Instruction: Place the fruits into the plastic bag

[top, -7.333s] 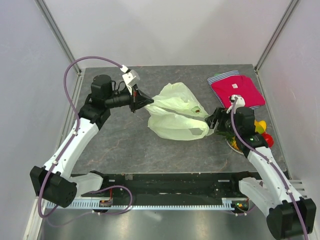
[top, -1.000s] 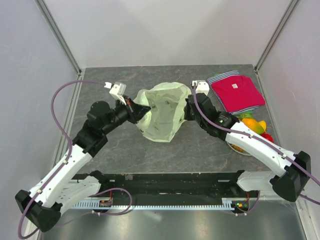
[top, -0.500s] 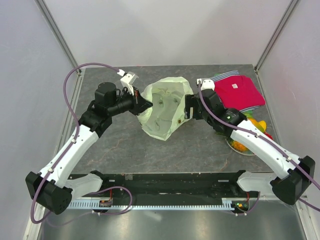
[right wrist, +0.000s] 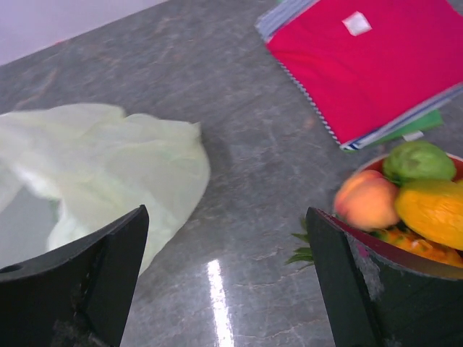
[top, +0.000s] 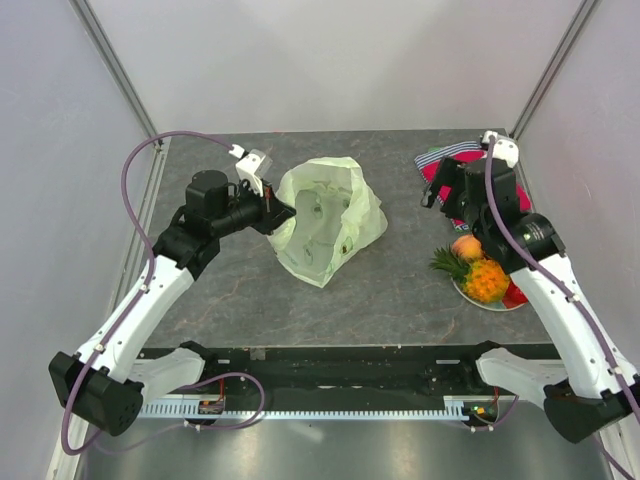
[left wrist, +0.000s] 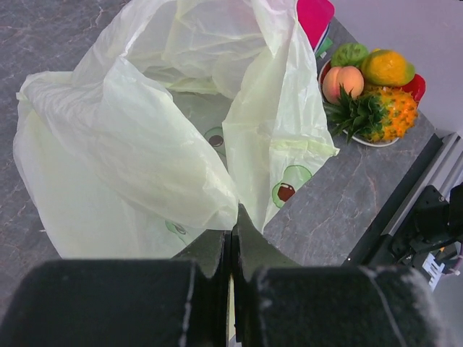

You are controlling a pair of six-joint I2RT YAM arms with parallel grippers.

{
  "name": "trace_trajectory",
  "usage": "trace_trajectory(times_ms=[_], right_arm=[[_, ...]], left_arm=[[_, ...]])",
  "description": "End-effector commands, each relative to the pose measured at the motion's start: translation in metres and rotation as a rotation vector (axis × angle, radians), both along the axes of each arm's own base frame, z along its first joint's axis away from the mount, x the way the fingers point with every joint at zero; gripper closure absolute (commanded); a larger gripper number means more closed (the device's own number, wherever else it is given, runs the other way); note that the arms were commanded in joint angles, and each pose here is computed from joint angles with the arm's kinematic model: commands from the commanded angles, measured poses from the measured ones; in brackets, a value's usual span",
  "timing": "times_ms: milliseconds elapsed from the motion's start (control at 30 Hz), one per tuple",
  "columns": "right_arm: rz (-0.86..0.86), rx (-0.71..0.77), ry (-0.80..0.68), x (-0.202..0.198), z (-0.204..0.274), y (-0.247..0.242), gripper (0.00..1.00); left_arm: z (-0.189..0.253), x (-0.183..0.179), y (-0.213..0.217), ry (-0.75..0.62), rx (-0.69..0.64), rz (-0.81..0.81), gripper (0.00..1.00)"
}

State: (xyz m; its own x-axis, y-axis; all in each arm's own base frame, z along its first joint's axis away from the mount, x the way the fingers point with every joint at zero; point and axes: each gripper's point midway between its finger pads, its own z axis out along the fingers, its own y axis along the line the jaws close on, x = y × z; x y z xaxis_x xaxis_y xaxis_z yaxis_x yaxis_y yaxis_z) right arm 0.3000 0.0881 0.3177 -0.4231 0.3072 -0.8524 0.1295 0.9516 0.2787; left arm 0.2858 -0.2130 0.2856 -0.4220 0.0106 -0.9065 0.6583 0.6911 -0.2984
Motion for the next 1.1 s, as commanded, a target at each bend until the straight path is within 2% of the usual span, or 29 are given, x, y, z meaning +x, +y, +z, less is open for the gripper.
trace_trajectory(times_ms=[0, 67, 133, 167, 233, 433, 667, 867, 1067], right_arm=[[-0.148, 0.018, 0.109, 0.009, -0.024, -0.036, 0.02], [-0.243, 0.025, 0.125, 0.014, -0.032, -0.064, 0.02], [-0.335, 0.098, 0.134, 0.017, -0.044, -0.09, 0.02], [-0.324, 0.162, 0.128, 0.016, -0.045, -0.089, 0.02], [-0.418, 0.267, 0.101, 0.018, -0.054, -0.107, 0.02], [-0.583, 0.391, 0.075, 0.005, -0.066, -0.132, 0.02], [-0.802, 0.489, 0.175, -0.016, -0.105, -0.161, 0.02], [-0.86, 0.562, 0.235, -0.016, -0.124, -0.164, 0.05], [-0.927, 0.565, 0.244, -0.023, -0.136, -0.174, 0.05]], left_arm=[[0.009, 0.0, 0.002, -0.072, 0.007, -0.018, 0.98], [0.01, -0.001, 0.002, -0.075, 0.006, -0.018, 0.99], [0.01, -0.001, 0.003, -0.078, 0.005, -0.018, 0.98], [0.012, -0.002, 0.003, -0.086, 0.007, -0.018, 0.98], [0.01, 0.0, 0.005, -0.085, 0.014, -0.004, 0.98], [0.007, 0.002, 0.006, -0.076, 0.025, 0.0, 0.98], [0.004, 0.003, 0.007, -0.071, 0.034, 0.006, 0.98], [0.001, 0.005, 0.006, -0.061, 0.041, 0.006, 0.99], [-0.001, 0.005, 0.006, -0.055, 0.044, 0.004, 0.99]])
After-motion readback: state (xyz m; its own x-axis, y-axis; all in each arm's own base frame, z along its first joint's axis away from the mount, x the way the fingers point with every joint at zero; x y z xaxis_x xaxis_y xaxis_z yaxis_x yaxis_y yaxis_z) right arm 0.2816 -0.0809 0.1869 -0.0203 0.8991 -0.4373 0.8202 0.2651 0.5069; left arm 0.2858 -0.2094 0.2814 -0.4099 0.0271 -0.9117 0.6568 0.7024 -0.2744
